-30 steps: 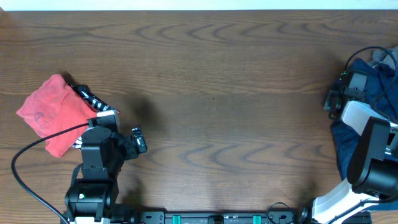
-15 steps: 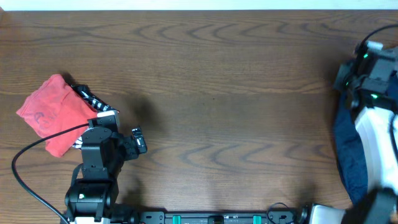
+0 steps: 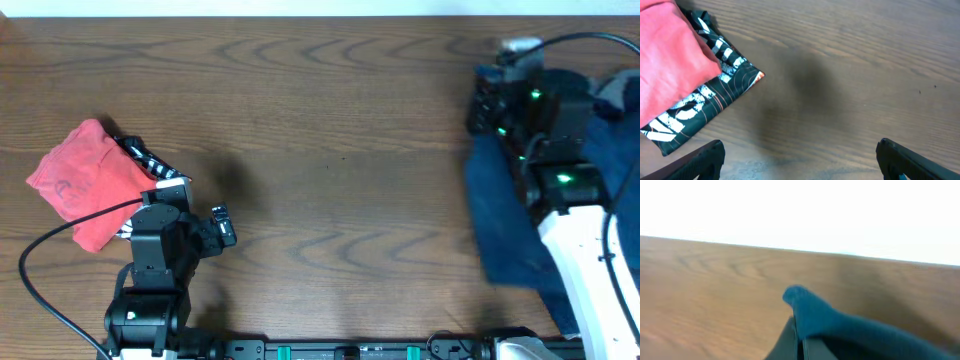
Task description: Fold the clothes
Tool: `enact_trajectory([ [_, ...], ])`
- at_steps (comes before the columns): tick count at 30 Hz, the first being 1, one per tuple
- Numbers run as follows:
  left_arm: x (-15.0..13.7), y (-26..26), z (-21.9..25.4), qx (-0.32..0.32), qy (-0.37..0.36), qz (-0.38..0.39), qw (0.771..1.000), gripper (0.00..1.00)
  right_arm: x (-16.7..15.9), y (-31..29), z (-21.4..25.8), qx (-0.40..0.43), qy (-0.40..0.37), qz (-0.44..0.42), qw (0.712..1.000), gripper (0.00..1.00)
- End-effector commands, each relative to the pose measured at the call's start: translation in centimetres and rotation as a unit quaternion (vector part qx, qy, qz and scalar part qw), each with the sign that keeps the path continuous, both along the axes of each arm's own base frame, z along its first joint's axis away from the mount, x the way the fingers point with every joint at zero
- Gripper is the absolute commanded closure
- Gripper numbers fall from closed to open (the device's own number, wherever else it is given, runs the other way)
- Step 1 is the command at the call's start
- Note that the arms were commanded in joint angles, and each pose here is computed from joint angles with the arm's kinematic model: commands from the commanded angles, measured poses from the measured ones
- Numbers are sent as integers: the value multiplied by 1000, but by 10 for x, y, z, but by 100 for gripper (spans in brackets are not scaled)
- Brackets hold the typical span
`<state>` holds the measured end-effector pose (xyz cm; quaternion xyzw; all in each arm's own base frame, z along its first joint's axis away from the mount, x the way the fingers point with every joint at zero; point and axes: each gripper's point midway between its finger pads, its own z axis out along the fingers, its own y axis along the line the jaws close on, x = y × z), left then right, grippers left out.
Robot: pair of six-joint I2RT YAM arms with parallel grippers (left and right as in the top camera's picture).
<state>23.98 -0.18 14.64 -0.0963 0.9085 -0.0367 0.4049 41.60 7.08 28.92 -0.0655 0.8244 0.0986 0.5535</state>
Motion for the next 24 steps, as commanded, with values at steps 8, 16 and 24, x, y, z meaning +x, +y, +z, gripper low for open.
enact_trajectory([
  [8, 3, 2, 6, -5, -4, 9, 1000, 2, 15, 111, -42, 45, 29, 125, 991, 34],
  [16, 5, 1, 6, -12, -6, 15, 1000, 2, 10, 14, -59, -30, 83, -74, 993, 1],
  [24, 9, -26, 6, -137, 2, 21, 990, 2, -57, -105, -65, -71, 174, -245, 951, 1],
])
